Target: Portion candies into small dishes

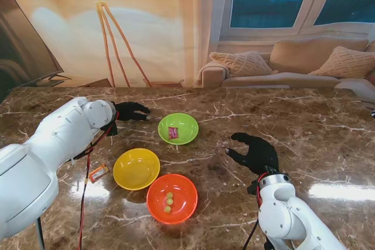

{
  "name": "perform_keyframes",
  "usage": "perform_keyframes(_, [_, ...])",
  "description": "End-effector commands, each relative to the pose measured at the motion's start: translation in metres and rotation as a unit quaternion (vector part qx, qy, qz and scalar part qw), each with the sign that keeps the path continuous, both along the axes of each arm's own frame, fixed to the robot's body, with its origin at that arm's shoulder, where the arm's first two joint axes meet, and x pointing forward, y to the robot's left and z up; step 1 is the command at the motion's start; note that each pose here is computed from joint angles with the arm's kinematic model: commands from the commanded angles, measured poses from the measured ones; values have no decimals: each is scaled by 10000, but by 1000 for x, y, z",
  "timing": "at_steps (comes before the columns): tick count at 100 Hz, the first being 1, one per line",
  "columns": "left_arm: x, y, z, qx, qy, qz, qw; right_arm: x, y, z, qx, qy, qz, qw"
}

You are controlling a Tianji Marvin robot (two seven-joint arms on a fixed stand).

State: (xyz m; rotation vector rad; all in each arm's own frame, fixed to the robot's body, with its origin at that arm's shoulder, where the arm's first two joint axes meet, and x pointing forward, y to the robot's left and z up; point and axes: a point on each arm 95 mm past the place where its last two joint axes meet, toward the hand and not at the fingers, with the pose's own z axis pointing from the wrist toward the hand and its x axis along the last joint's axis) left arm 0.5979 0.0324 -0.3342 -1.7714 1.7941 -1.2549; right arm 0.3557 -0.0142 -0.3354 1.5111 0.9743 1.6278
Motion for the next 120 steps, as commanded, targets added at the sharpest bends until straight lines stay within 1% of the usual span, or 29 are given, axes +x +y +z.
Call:
perform_keyframes(1, [1,-1,2,94,85,-69,9999,-3,1,-5,37,136,36,9999])
perform_keyframes(14, [-2,2,-1,277,296,-171,9990,-3,1,-5,53,136,42,9999])
perform_keyframes(30, [-4,6,-4,432,297,-248,9983,-3,1,-5,58,149,43,9999])
perform_keyframes(51, [-5,13,-6,586,92,-259,9979,-3,2,-6,70,161,67,9998])
perform_keyframes(68, [-7,21,-6,678,-6,-273,9973,-3,3,-6,76,170,74,9998])
perform_keyframes(99, [-16,34,-1,759,-137,-190,9968,-3,4,-7,88,172,111,9998])
perform_keyframes(120, [-20,39,-4,594,-432,-81,9973,-3,5,-7,90,183,134,9997])
